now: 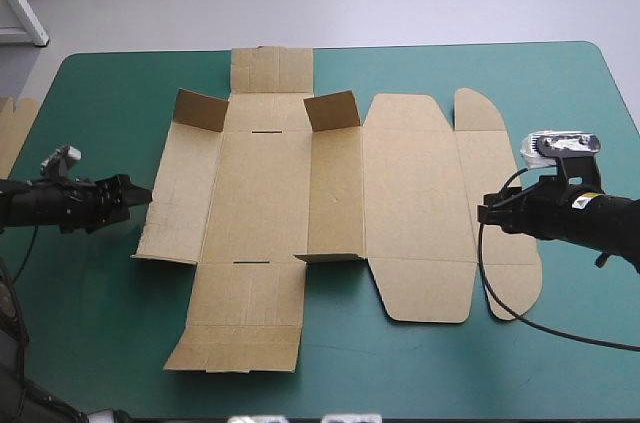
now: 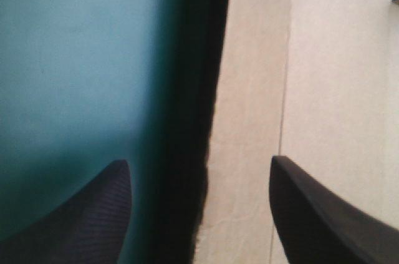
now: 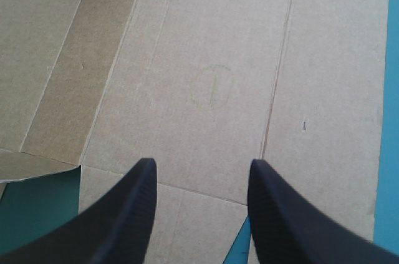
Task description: Fold the box
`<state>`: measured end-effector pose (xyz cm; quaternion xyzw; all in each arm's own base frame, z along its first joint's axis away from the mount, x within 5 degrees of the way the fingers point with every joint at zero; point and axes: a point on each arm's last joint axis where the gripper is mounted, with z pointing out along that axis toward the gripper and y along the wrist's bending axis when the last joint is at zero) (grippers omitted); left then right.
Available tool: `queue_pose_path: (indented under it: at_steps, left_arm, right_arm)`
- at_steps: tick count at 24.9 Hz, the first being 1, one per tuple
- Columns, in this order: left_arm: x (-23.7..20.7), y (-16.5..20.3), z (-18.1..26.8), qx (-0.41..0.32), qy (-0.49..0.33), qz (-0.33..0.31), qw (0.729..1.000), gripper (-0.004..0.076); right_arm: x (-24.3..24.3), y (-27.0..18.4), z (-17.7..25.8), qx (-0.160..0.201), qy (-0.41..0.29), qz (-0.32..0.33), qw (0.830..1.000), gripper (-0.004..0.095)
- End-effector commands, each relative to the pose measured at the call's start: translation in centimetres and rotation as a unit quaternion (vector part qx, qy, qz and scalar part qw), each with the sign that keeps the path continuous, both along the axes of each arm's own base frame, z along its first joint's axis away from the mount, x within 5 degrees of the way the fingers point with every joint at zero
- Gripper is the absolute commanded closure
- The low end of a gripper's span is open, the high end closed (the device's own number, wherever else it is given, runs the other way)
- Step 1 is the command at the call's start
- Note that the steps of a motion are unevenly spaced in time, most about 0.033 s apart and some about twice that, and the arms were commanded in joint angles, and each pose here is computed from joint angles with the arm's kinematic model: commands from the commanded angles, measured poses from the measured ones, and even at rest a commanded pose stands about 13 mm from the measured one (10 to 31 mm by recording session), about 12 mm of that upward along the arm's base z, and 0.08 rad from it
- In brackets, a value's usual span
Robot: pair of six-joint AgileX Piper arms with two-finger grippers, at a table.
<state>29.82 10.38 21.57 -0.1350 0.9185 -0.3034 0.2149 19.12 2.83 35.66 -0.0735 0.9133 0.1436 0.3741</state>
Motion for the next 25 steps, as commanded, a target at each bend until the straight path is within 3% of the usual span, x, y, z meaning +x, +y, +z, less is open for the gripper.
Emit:
queue_pose_path:
  at_steps: [1,10,18,25]
  left_arm:
    - [-1.1,-0.8,-0.6,-0.011,-0.026,0.017,0.999,0.0260]
    - [-0.8,-2.0,-2.3,-0.095,-0.055,0.019,0.994,0.0260]
    - [-0.1,-3.5,-2.2,-0.127,-0.074,0.000,0.989,0.0267]
    - [1.1,-4.6,-2.2,-0.095,-0.072,0.008,0.993,0.0447]
  right_arm:
    - [0.0,0.0,1.5,0.012,-0.039,-0.008,0.999,0.0470]
    - [0.0,0.0,1.5,0.012,-0.039,-0.008,0.999,0.0470]
    - [0.0,0.0,1.5,0.013,-0.037,-0.009,0.999,0.0470]
    - [-0.2,0.0,1.4,0.013,-0.025,-0.003,1.000,0.0471]
